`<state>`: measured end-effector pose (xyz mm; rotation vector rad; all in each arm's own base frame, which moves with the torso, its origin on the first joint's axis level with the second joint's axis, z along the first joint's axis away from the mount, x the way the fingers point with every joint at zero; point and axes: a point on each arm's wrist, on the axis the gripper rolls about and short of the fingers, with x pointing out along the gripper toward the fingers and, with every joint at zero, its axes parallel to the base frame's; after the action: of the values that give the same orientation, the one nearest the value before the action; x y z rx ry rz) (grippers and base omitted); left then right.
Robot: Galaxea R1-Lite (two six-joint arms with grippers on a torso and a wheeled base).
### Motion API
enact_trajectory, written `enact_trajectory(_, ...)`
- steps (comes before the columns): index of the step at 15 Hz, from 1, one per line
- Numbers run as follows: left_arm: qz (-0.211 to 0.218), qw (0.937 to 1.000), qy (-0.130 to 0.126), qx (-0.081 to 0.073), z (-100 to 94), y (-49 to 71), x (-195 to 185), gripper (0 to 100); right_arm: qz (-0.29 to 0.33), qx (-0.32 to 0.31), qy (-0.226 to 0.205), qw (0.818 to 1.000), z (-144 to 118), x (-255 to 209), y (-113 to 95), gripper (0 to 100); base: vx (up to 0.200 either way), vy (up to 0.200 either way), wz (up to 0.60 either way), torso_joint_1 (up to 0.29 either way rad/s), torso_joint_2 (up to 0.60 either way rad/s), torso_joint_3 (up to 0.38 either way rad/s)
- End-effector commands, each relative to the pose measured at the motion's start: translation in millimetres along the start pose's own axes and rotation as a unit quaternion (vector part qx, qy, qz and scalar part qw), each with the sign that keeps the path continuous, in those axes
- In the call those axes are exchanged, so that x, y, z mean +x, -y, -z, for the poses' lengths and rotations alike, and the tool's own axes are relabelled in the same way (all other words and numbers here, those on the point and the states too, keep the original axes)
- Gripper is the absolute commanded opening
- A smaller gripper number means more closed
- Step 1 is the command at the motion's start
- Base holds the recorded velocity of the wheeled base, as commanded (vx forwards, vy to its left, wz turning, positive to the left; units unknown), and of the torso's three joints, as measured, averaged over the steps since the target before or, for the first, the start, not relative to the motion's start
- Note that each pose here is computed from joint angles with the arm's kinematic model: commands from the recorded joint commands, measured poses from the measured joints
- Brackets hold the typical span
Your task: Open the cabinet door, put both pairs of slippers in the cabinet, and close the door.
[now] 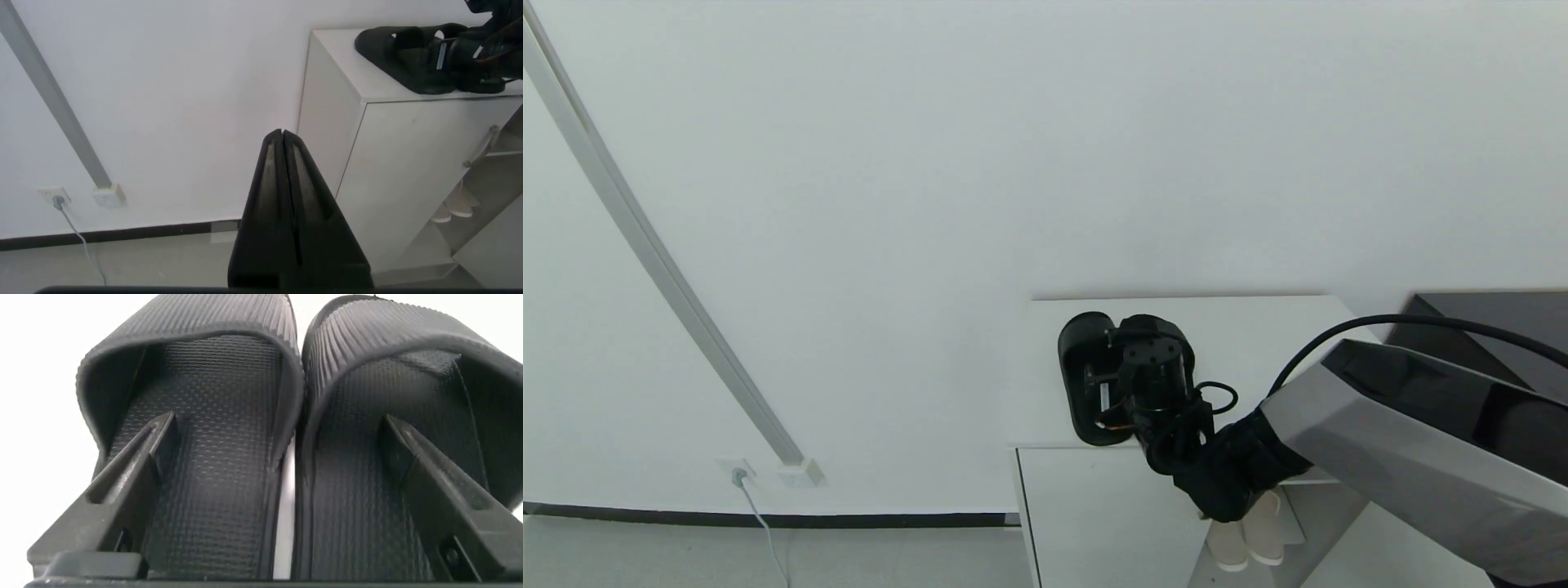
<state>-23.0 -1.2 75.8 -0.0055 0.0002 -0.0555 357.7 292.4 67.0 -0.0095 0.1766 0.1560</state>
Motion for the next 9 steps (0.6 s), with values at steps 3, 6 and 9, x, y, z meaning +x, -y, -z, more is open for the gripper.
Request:
enact_trajectory(3, 0.0, 1.0, -0.001, 0.0, 0.0, 0.0, 0, 0, 0.006, 0.0, -0.002, 1.0, 3, 7, 2, 0, 0.0, 0.0, 0.0, 0.0, 0.0, 0.0)
enact_trajectory(6, 0.0, 1.0, -0.001, 0.0, 0.0, 0.0, 0, 0, 0.006, 0.001, -0.001, 1.0, 2, 6, 2, 0, 0.0, 0.0, 0.0, 0.0, 0.0, 0.0)
enact_trajectory(9, 0.0, 1.0, -0.001, 0.0, 0.0, 0.0, 0, 0, 0.004, 0.009, 0.01, 1.0, -11, 1, 4, 0, 0.0, 0.0, 0.0, 0.0, 0.0, 0.0)
